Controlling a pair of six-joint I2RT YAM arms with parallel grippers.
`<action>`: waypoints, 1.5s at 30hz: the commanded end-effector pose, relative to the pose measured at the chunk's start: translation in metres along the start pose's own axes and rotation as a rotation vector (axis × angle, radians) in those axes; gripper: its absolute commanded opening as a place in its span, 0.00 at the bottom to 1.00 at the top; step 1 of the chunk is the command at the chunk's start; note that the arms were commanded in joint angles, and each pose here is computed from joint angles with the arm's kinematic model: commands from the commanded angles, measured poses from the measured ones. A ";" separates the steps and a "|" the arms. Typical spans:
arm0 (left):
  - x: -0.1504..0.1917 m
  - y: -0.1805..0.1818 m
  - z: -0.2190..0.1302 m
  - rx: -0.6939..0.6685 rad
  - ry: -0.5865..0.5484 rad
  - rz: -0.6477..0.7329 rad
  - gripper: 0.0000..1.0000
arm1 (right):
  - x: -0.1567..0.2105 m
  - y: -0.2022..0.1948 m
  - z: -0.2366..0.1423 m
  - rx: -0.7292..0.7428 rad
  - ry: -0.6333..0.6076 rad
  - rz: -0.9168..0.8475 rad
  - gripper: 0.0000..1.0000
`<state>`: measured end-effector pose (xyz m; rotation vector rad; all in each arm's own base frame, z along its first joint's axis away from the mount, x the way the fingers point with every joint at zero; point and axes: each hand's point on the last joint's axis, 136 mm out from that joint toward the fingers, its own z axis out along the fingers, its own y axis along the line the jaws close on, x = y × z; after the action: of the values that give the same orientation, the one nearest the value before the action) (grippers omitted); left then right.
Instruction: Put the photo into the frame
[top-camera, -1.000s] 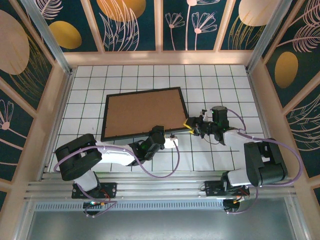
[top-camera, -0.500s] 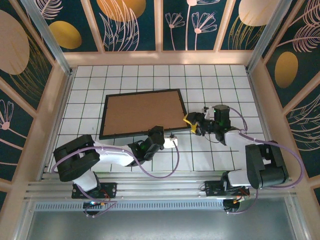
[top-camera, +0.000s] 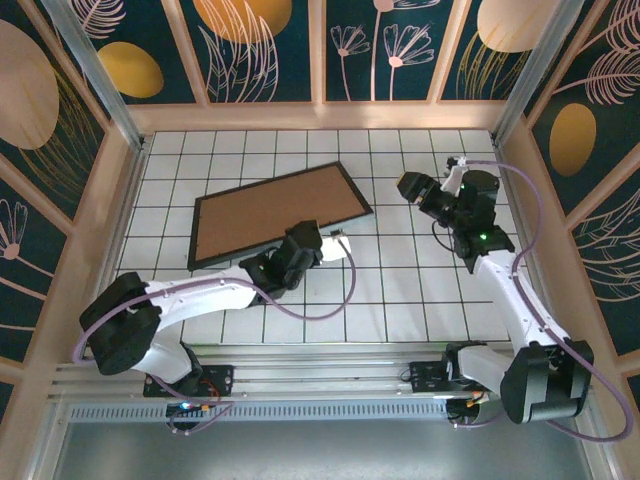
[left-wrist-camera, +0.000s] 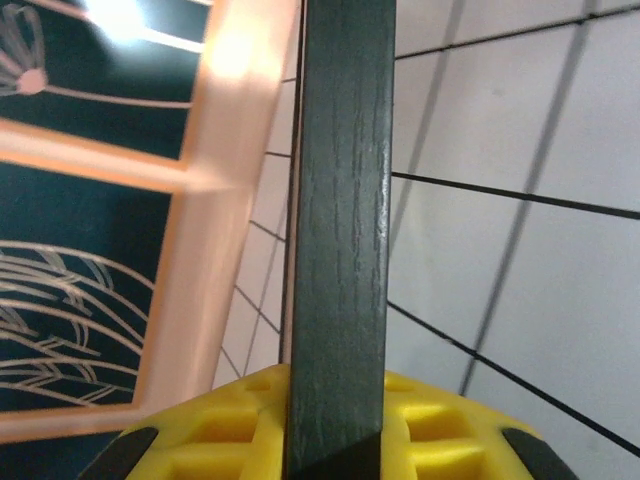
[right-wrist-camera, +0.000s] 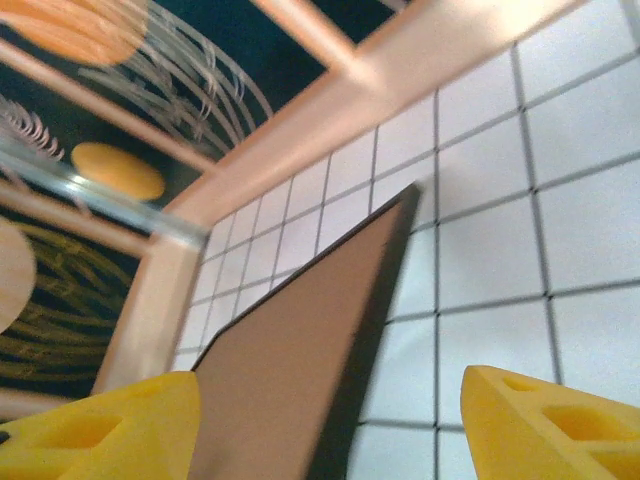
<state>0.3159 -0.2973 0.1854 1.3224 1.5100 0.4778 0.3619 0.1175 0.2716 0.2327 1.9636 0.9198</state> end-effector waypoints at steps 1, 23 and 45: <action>-0.035 0.085 -0.026 -0.129 -0.121 -0.266 0.00 | -0.023 -0.005 -0.009 0.125 -0.102 -0.164 0.70; -0.081 0.288 -0.122 -0.208 -0.494 -0.763 0.00 | -0.014 0.049 -0.002 0.011 -0.129 -0.381 0.70; -0.043 0.365 -0.150 -0.182 -0.701 -1.276 0.00 | 0.012 0.069 0.031 -0.045 -0.007 -0.430 0.70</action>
<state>0.3907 -0.1898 0.4462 0.2805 1.6733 -0.3917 0.3646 0.1822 0.2835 -0.1754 1.9231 0.6653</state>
